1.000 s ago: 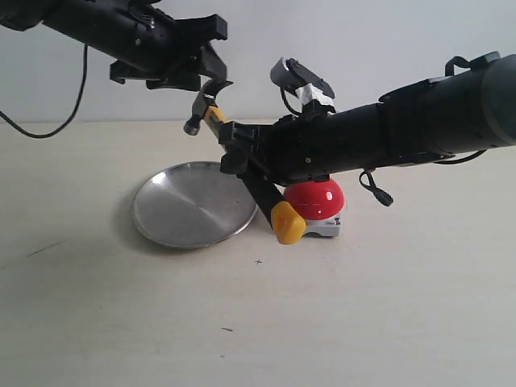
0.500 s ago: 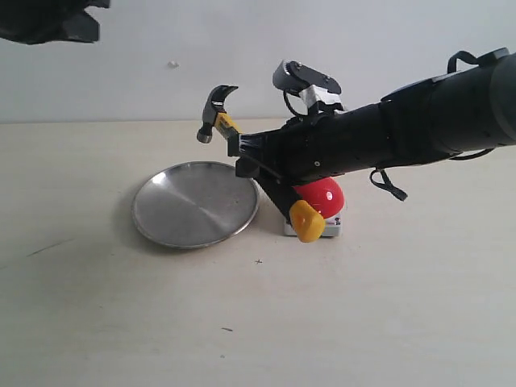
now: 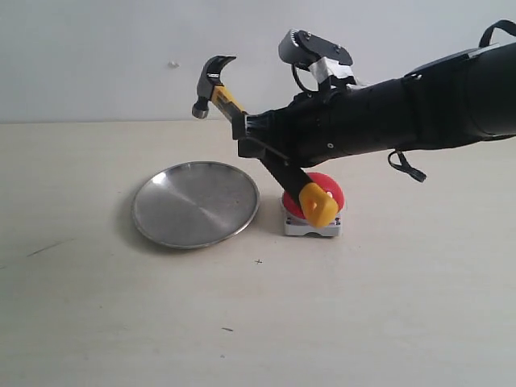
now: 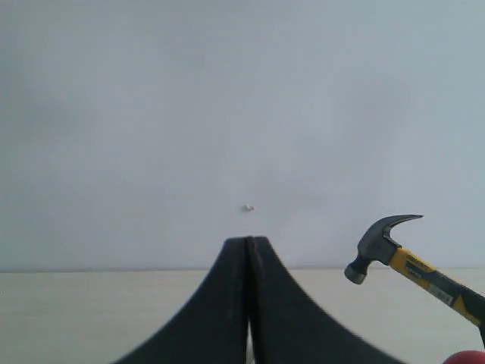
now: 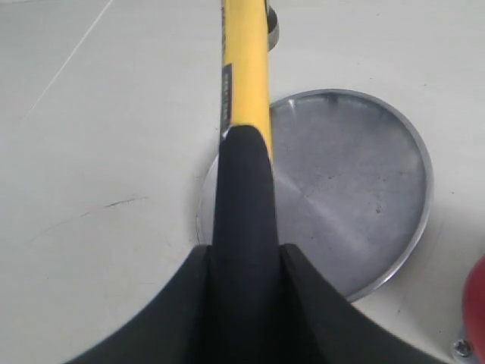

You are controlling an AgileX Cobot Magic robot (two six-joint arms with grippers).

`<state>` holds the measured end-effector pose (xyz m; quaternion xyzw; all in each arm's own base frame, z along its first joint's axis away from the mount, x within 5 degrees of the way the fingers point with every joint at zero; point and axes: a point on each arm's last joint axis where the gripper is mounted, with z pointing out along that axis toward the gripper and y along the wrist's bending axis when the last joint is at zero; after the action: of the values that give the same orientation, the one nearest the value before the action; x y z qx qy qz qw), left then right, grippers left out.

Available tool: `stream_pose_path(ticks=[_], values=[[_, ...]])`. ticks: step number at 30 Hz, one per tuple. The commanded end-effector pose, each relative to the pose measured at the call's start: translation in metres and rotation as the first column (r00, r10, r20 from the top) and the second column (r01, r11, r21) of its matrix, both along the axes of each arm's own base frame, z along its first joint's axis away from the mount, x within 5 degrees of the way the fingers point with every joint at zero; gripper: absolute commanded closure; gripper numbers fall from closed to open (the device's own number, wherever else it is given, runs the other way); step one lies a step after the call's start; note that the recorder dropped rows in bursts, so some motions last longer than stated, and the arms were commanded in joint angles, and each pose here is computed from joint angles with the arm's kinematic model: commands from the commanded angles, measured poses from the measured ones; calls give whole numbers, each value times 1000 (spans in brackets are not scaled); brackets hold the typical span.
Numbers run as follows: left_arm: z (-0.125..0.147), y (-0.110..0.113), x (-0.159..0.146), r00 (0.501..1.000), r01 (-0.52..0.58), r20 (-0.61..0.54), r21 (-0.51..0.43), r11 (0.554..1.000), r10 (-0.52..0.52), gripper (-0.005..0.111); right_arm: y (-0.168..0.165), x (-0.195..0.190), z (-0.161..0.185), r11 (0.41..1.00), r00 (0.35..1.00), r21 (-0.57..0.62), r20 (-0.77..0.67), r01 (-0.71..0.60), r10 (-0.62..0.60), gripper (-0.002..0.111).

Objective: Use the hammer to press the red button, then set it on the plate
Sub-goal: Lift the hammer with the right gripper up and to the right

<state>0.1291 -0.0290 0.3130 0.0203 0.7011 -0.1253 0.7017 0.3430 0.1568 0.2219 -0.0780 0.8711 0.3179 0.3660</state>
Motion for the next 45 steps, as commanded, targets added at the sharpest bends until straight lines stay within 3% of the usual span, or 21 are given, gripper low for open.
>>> stream_pose_path(ticks=[1,7,13,17,28,31,34,36,37,45], values=[[-21,9,-32,997,-9,81,-8,1000,10,106,-2,0,12,1000,999,-1,42,16,-16,108],[-48,16,-56,990,-10,141,-57,998,18,106,-11,3,14,990,992,-133,124,54,-38,108],[-74,18,-65,991,-4,133,-58,998,12,106,-19,-5,43,978,970,-195,244,73,-23,108],[-94,18,-65,995,-5,94,-47,999,9,106,-25,-19,70,975,949,-208,315,78,-8,108],[-109,12,-66,996,61,-66,24,998,-59,106,-55,-84,119,966,875,-205,483,159,-42,108],[-116,10,-67,989,86,-124,75,993,-76,106,-61,-104,111,963,882,-224,470,146,-24,108],[-115,10,-68,987,80,-136,-19,997,-82,106,-69,-115,93,953,894,-237,444,188,-66,108],[-115,9,-68,984,77,-149,-103,992,-92,106,-80,-118,61,928,900,-251,407,277,-158,108],[-115,9,-68,983,79,-159,-113,990,-97,106,-83,-119,41,910,909,-287,376,299,-180,108],[-116,8,-68,980,85,-169,-102,991,-101,106,-81,-106,-12,879,961,-407,221,248,-168,108]])
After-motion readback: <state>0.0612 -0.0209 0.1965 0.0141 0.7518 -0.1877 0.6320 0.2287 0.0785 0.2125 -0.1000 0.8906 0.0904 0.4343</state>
